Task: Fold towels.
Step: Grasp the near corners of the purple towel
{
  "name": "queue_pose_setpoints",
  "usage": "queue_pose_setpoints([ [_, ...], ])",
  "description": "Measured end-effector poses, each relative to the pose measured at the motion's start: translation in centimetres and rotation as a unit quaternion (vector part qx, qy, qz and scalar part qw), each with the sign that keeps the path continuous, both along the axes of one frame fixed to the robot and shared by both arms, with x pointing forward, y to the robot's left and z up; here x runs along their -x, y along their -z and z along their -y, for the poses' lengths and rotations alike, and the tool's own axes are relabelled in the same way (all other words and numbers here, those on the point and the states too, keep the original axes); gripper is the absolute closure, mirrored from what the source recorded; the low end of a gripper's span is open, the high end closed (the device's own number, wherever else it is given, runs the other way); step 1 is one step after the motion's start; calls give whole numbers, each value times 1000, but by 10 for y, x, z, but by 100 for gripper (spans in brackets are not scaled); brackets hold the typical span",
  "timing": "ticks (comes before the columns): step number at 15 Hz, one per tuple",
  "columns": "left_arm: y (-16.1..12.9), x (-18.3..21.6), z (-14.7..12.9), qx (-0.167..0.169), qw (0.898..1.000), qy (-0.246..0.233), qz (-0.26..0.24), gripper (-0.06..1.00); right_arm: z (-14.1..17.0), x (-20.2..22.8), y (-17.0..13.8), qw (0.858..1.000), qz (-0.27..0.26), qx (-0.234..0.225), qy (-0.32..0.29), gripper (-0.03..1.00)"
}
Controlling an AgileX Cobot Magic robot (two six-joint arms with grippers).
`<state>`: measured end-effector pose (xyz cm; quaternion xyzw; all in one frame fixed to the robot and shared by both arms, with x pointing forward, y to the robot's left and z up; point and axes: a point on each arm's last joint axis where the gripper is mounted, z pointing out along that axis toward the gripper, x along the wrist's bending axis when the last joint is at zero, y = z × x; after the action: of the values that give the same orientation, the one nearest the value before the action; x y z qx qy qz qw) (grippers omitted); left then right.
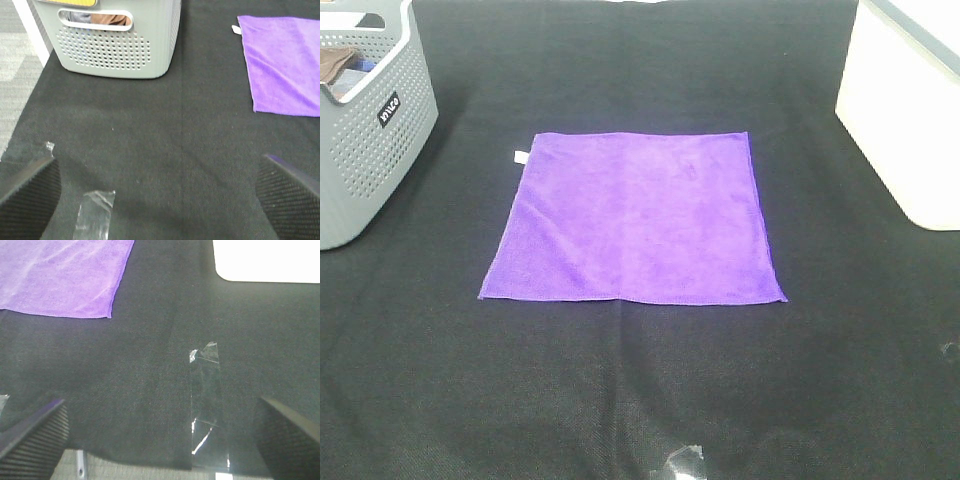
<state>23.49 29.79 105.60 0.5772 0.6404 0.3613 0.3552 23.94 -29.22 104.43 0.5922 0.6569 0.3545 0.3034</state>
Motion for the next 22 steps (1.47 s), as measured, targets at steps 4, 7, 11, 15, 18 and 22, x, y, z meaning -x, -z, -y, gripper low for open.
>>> queue_pose_setpoints([
  [4, -36, -48, -4, 10, 991, 11, -132, -5, -10, -61, -29, 985, -169, -45, -9, 0],
  [7, -50, -121, -10, 16, 970, 26, -242, -5, -17, -143, -39, 967, -246, -60, -10, 0],
  [11, -38, -201, -1, 71, 941, 114, -311, -5, -28, -229, -36, 952, -282, -104, -48, 0],
  [15, 1, -255, 23, 161, 902, 228, -329, -5, -19, -273, -18, 926, -290, -218, -102, 0],
  [18, 21, -280, 26, 196, 897, 224, -327, -5, -18, -284, -2, 916, -307, -233, -111, 0],
  [22, 30, -293, 24, 194, 894, 225, -334, -5, -20, -285, 2, 907, -321, -248, -115, 0],
])
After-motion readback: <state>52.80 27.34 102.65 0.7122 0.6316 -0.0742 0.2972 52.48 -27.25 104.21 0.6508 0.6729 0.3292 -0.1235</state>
